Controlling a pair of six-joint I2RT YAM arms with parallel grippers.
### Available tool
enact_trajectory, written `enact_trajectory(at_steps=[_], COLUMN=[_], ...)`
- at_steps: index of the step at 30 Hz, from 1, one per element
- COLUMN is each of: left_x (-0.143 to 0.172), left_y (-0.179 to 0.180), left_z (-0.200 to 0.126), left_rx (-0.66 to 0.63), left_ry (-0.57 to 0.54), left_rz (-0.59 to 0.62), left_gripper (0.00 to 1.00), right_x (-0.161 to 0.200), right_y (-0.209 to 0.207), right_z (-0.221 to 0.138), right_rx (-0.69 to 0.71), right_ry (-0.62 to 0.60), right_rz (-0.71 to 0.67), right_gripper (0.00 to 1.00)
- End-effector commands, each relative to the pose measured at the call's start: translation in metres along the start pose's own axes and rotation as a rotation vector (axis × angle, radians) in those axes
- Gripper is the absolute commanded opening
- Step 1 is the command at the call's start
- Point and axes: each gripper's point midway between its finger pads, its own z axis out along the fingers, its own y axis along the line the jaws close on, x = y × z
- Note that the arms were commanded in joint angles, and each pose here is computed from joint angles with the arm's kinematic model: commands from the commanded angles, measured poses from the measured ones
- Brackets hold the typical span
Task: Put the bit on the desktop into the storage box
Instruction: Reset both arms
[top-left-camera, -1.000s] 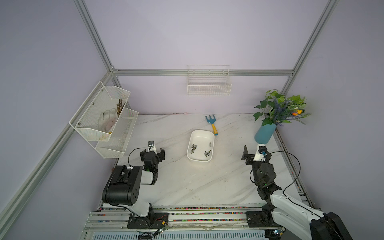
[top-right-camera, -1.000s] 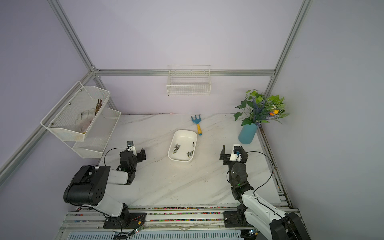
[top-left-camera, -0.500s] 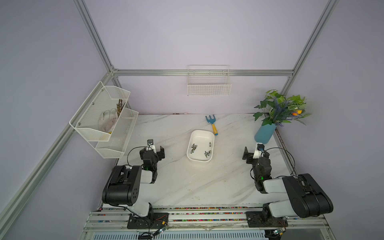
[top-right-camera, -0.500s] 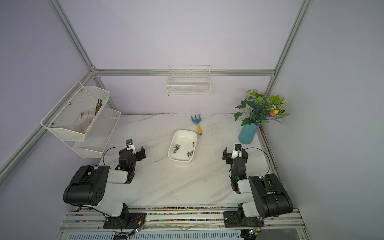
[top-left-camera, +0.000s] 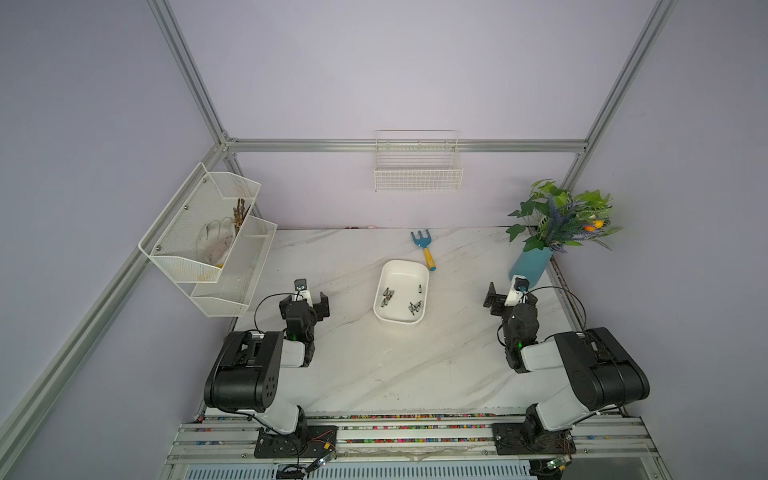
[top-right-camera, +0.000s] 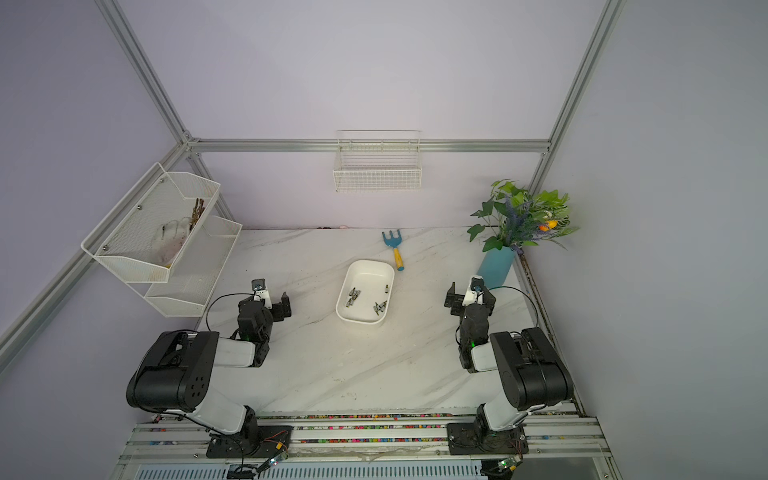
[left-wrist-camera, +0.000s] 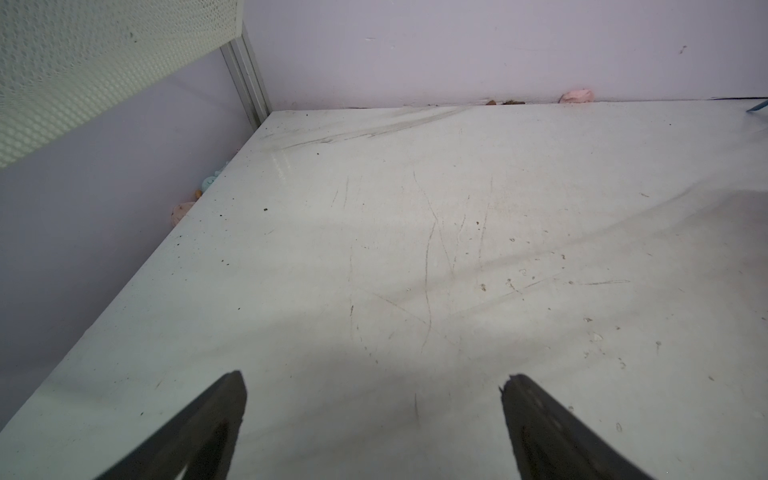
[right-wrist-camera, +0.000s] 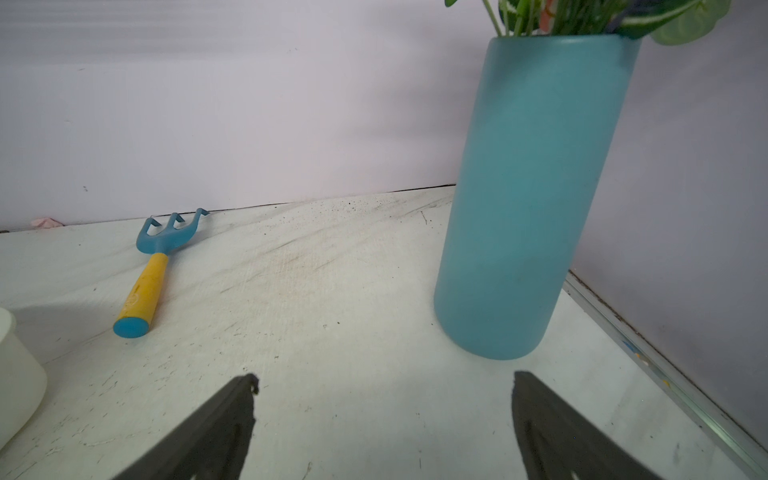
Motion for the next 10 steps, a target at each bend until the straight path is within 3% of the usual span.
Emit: enact_trajectory(at_steps=[1, 10], left_x=[-0.0197, -0.0198], left_y=[0.0008, 0.0012], left_z=[0.0006, 0.0], left_rx=[0.002, 0.001], left_ry=[-0.053, -0.061], left_rz=[-0.016, -0.019], left_gripper=[1.0, 1.0], right_x=[0.0013, 0.0015], right_y=[-0.0058, -0.0053], right_z=[-0.0007, -0.0007], right_rx=[0.023, 0.022], right_ry=[0.001, 0.002], right_rz=[0.012, 0.012], right_gripper=[1.0, 1.0])
